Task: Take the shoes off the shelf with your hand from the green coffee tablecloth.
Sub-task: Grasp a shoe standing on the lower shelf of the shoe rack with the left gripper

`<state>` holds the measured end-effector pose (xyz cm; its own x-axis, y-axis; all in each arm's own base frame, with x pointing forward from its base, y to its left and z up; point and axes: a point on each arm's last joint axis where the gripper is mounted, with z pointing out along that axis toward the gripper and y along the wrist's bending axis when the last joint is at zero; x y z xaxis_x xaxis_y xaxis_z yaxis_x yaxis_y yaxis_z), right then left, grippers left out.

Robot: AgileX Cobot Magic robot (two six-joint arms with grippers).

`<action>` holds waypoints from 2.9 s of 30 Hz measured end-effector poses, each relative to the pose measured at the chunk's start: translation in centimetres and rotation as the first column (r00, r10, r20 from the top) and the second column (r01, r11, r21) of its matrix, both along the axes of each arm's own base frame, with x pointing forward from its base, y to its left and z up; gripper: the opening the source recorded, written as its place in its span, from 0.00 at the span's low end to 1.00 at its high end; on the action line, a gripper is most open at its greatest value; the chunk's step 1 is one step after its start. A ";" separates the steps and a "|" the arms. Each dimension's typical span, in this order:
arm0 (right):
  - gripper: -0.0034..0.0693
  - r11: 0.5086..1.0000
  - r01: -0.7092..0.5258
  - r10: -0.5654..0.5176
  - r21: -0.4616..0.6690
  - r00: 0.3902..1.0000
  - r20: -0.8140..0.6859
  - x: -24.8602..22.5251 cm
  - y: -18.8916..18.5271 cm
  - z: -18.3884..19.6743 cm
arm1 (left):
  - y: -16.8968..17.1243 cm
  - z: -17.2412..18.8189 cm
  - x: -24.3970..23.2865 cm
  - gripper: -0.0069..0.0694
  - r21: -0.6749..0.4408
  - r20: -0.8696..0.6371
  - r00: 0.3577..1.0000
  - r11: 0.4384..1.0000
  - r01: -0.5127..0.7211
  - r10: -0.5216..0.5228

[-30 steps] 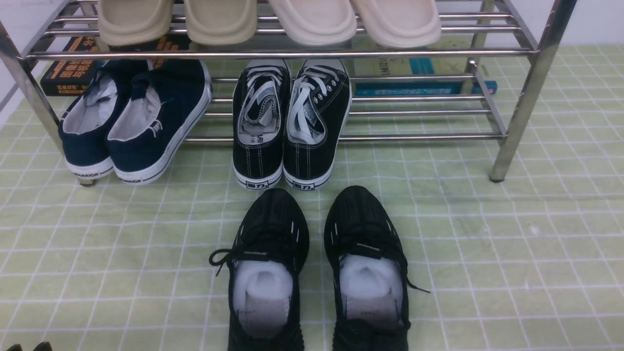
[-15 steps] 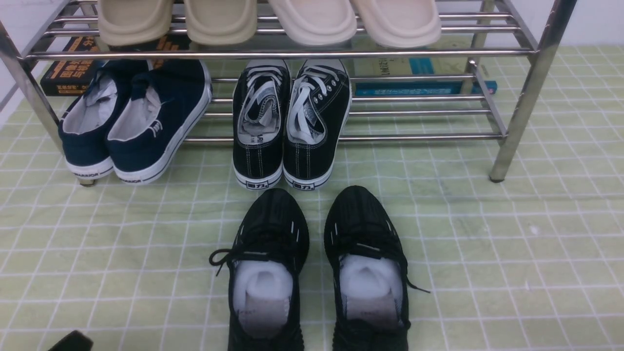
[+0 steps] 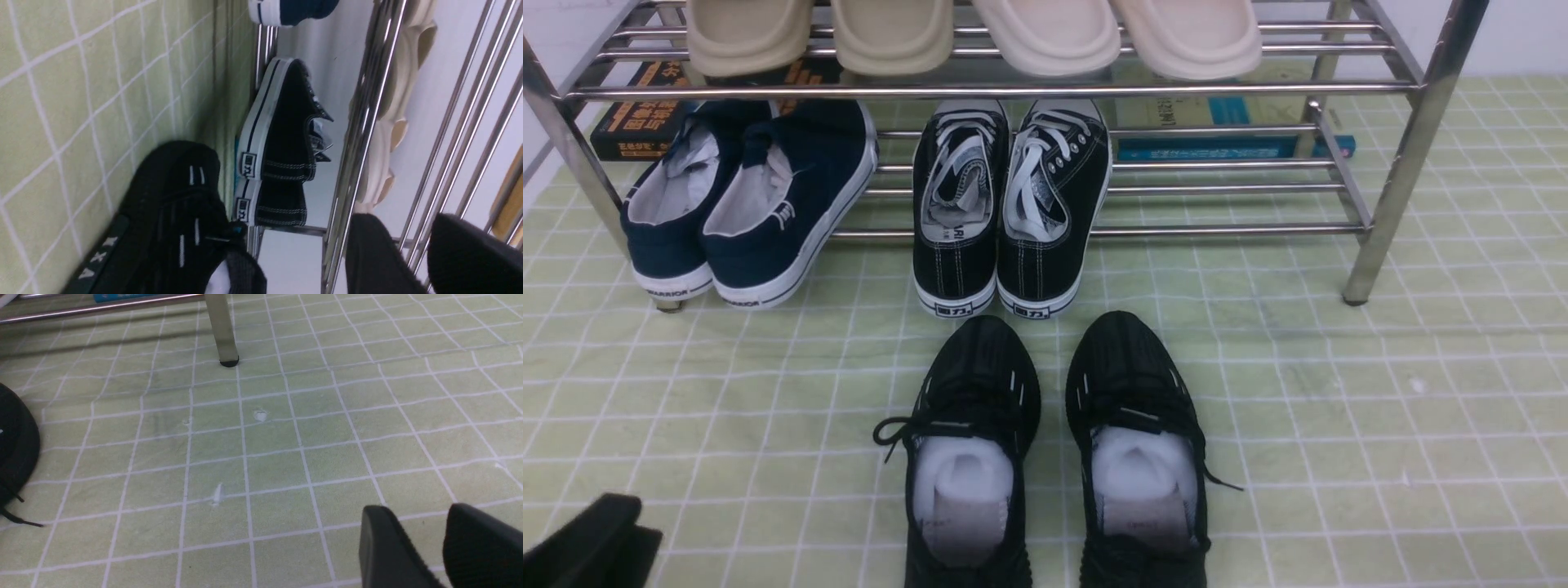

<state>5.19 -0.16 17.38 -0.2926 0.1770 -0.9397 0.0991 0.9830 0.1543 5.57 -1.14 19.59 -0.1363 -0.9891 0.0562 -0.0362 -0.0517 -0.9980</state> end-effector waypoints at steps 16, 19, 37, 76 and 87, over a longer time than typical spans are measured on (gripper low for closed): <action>0.37 1.000 0.000 0.000 0.000 1.000 0.000 0.0 0.0 0.0 | 0.5 1.4 -0.1 0.26 0.211 0.106 0.994 0.975 -0.062 0.040; 0.37 1.000 0.000 0.000 0.000 1.000 0.000 0.0 0.0 0.0 | 0.1 3.9 -0.5 0.13 0.342 0.151 0.989 0.939 -0.043 -0.009; 0.37 1.000 0.000 0.000 0.000 1.000 0.000 0.0 0.0 0.0 | 1.3 16.5 15.4 0.09 0.640 -0.767 0.637 0.151 0.753 0.079; 0.37 1.000 0.000 0.000 0.000 1.000 0.000 0.0 0.0 0.0 | -14.0 9.8 32.9 0.67 0.661 -0.710 0.678 0.154 0.735 -0.189; 0.37 1.000 0.000 0.000 0.000 1.000 0.000 0.0 0.0 0.0 | -14.3 6.9 34.7 0.48 0.690 -0.700 0.696 0.096 0.717 -0.162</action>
